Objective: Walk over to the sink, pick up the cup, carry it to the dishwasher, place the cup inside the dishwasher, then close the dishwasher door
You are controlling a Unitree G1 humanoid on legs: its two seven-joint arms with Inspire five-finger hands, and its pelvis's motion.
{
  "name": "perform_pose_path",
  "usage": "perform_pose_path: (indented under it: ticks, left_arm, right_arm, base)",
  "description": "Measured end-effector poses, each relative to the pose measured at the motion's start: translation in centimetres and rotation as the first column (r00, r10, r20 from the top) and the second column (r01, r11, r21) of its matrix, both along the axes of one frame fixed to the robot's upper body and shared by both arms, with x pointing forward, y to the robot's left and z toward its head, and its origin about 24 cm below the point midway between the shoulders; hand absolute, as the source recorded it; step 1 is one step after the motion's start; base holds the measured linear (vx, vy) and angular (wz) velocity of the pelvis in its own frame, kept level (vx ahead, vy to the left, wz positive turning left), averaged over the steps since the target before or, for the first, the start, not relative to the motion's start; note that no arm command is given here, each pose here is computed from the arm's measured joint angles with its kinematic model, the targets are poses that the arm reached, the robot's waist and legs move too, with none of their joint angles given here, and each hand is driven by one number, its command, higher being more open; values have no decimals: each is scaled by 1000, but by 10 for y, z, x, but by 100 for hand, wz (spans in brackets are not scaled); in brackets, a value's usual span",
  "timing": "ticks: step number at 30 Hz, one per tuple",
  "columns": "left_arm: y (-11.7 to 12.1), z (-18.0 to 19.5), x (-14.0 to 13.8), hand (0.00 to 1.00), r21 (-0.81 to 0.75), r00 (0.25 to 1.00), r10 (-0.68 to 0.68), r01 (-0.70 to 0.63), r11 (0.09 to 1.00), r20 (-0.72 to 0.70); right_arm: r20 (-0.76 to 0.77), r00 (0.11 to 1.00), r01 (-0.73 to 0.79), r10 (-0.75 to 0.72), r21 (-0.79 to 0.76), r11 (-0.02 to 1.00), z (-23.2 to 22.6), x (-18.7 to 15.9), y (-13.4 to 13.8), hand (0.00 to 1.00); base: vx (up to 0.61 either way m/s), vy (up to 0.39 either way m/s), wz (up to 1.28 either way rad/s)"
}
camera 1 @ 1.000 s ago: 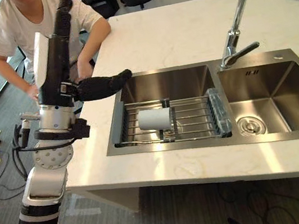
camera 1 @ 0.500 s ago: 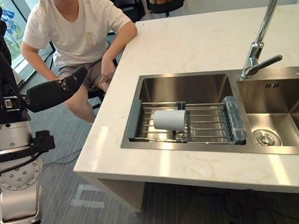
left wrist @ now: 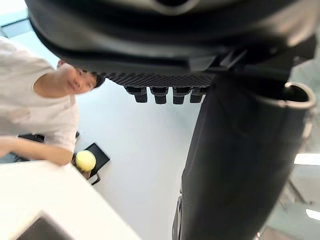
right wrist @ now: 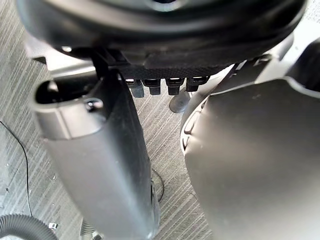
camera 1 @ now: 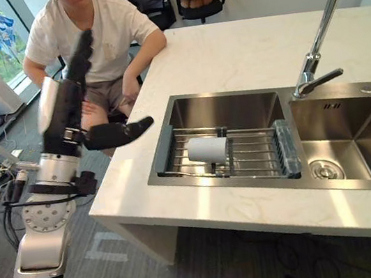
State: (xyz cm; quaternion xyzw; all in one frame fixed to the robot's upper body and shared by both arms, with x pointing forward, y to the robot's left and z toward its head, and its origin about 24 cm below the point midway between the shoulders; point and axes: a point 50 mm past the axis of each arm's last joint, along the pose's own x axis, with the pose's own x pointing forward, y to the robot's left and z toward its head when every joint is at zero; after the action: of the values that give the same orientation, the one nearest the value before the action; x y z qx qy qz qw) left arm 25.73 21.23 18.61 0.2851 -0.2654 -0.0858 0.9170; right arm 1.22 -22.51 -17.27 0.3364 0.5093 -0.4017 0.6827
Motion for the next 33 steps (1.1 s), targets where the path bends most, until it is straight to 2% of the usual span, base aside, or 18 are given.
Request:
perform_pose_path:
  ticks: [5,13,18,33]
  left_arm:
    - [-17,-30,16,100,122,988,-34,53,991,-150]
    - [-11,-73,42,100,337,943,73,42,941,-324]
    - [-3,-90,45,100,443,920,132,49,895,-370]
    - [2,-97,60,100,533,918,177,42,845,-354]
  right_arm:
    - [0,1000,-5,5,4,1000,0,1,1,100]
    - [17,999,-32,32,-2,999,1,2,2,100]
    - [3,1000,-29,29,-9,1000,2,-7,1,100]
    - [5,1000,-25,25,-7,1000,2,-11,2,100]
  base:
    - [-35,1,-21]
    - [-41,8,-26]
    - [-32,-3,-9]
    - [-2,-8,-9]
